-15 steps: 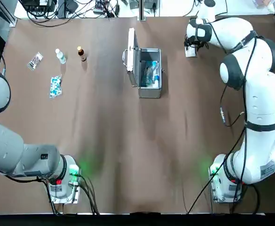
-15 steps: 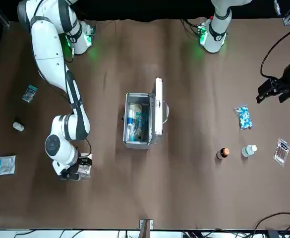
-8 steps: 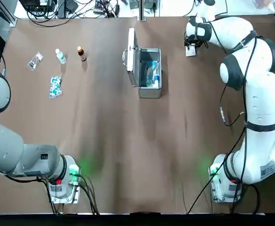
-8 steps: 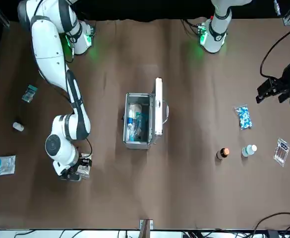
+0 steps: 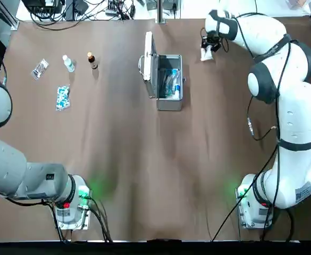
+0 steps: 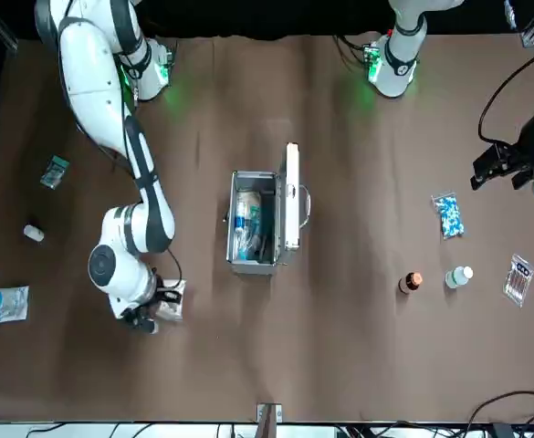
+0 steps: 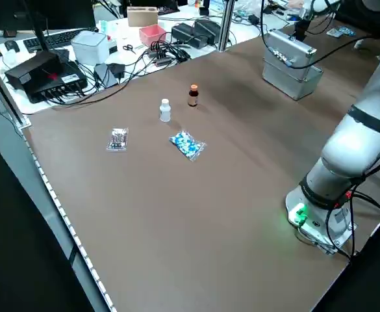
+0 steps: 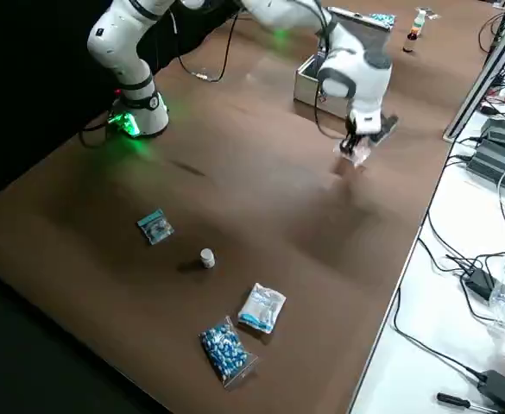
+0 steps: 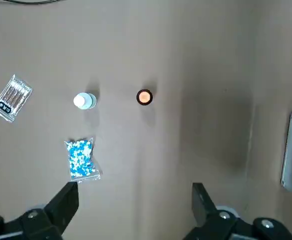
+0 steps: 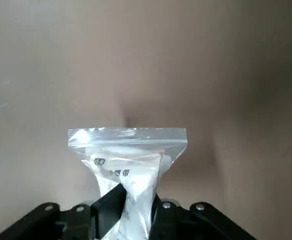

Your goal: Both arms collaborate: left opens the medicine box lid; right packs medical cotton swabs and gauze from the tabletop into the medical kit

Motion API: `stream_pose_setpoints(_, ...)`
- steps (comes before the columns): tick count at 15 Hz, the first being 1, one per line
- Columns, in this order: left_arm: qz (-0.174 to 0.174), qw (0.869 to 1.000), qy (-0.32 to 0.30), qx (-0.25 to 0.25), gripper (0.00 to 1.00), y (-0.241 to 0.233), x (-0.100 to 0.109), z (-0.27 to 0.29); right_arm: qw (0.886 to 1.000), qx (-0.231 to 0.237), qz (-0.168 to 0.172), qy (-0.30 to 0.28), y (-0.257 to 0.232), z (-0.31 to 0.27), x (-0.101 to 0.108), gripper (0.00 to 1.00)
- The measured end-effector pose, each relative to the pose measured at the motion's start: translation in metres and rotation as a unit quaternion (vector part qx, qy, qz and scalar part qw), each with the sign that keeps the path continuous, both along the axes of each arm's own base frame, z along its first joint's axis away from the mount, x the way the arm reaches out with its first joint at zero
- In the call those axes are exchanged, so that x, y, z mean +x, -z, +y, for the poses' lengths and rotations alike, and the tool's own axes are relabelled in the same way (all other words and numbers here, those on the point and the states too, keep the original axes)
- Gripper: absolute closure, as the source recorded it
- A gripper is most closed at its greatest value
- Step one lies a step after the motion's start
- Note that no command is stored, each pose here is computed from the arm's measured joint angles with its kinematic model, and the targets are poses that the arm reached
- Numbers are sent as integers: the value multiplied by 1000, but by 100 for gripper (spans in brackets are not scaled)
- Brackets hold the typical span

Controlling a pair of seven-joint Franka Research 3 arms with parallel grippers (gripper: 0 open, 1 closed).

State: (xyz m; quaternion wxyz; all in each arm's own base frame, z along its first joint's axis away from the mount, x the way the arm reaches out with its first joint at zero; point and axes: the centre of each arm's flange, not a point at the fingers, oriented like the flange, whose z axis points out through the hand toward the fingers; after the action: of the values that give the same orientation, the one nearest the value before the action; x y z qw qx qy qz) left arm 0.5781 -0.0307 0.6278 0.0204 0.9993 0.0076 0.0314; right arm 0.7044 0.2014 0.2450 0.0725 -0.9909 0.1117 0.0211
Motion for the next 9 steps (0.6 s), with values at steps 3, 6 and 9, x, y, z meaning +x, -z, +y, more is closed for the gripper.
stream_pose_setpoints(3,0,1000,0,0,0,0,0,0,999,23,31,7,-68,61,-22,80)
stream_pose_setpoints(6,0,1000,0,0,0,0,0,0,997,58,50,0,-109,132,-58,80)
stream_pose_setpoints(9,0,1000,0,0,0,0,0,0,996,63,67,-22,-104,194,-96,80)
